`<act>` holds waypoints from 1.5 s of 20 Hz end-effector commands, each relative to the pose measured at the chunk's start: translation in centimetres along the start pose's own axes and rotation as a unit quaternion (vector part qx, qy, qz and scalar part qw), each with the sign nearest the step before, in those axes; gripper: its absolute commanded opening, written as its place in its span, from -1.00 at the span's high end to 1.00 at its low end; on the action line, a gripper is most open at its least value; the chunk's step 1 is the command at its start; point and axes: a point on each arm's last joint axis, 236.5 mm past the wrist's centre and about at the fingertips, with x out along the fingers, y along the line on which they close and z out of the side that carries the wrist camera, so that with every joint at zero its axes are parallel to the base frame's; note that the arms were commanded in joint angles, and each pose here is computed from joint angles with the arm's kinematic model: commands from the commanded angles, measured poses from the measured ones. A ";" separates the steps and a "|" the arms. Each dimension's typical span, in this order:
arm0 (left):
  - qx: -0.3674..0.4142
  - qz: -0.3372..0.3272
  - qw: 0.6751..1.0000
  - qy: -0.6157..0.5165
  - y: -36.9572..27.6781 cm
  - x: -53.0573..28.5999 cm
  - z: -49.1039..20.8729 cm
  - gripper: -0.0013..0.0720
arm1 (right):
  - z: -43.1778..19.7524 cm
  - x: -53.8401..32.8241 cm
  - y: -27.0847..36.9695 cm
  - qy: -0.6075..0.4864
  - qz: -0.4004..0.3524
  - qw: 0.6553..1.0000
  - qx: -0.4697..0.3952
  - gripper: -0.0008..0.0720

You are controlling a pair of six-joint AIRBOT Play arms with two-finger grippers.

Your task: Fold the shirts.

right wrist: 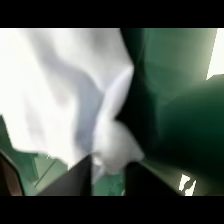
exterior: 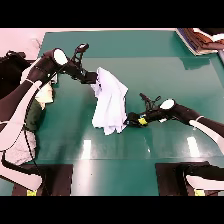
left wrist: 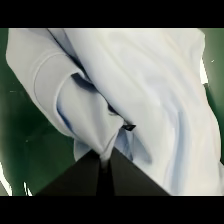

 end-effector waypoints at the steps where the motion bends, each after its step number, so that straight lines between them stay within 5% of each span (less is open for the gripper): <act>1: 0.003 0.004 1.000 0.004 0.2 -0.2 -0.2 0.90 | 2.3 0.7 0.1 -0.034 -0.008 0.999 -0.007 0.77; 2: 0.005 0.005 1.000 0.000 0.1 -0.5 0.0 0.90 | 2.8 0.1 0.2 -0.046 -0.009 0.999 -0.015 0.93; 9: 0.086 0.096 0.974 -0.188 -0.7 -18.5 7.1 0.90 | 8.2 -22.3 5.5 -0.230 -0.056 0.955 -0.181 0.94; 15: 0.162 0.104 0.892 -0.409 -9.1 -41.9 5.7 0.90 | 2.7 -44.4 13.0 -0.446 -0.133 0.846 -0.261 0.94; 22: 0.195 0.099 0.806 -0.551 -14.5 -56.6 -2.7 0.90 | -3.4 -55.4 14.6 -0.564 -0.246 0.756 -0.222 0.94; 26: 0.185 0.117 0.855 -0.470 -12.1 -51.3 -2.1 0.90 | -1.0 -57.1 14.2 -0.556 -0.237 0.768 -0.212 0.94; 30: 0.145 0.119 0.951 -0.244 -5.9 -35.1 -0.9 0.90 | 6.6 -50.2 9.6 -0.433 -0.174 0.866 -0.179 0.94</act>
